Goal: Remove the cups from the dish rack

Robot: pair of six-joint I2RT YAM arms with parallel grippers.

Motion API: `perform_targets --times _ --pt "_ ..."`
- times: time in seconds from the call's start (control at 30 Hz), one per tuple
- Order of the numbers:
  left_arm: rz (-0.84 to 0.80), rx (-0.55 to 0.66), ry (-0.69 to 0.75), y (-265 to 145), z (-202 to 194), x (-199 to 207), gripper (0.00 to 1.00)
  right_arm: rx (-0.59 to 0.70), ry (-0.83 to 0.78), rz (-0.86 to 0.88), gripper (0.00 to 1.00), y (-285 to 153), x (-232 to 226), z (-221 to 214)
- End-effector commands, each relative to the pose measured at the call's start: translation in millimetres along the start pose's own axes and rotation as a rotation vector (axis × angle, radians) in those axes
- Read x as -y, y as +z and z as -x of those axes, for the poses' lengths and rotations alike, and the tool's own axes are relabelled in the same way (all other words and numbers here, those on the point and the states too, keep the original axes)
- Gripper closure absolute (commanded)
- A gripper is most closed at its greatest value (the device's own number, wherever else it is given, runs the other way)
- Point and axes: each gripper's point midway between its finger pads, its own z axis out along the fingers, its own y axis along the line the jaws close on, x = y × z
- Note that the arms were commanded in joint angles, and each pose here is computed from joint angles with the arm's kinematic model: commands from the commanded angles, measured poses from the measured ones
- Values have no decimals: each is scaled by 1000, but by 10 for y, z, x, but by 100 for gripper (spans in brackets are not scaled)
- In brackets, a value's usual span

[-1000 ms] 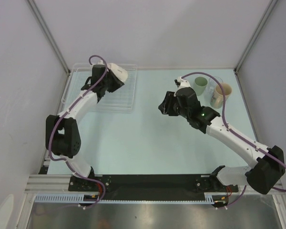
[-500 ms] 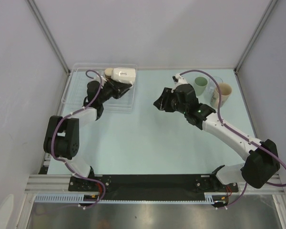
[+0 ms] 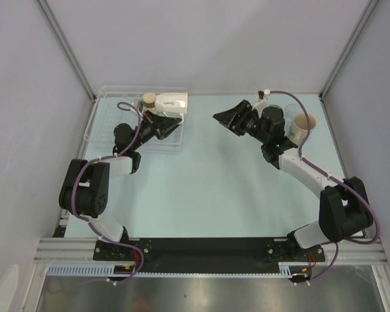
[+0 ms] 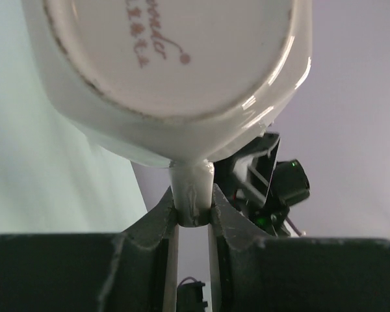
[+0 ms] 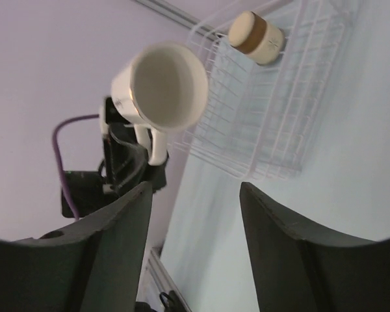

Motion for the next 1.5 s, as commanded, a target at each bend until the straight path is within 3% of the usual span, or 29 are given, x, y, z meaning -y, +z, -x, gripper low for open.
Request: perform_targets --times 0.0,0.3,0.53,1.27,1.47 --pt "-209 -31 184 -119 -90 713 100 53 127 302 36 95 -500 329" --pt "-205 -76 177 -170 -202 726 99 -14 176 511 36 377 -846 308" --pt "-193 -88 165 -173 -252 680 99 -40 149 557 39 559 -1019 285" --pt "-208 -123 151 -97 -392 694 100 -188 193 559 40 965 -946 -95" --pt "-208 -134 145 -77 -443 680 99 -237 198 581 49 1031 -975 -211"
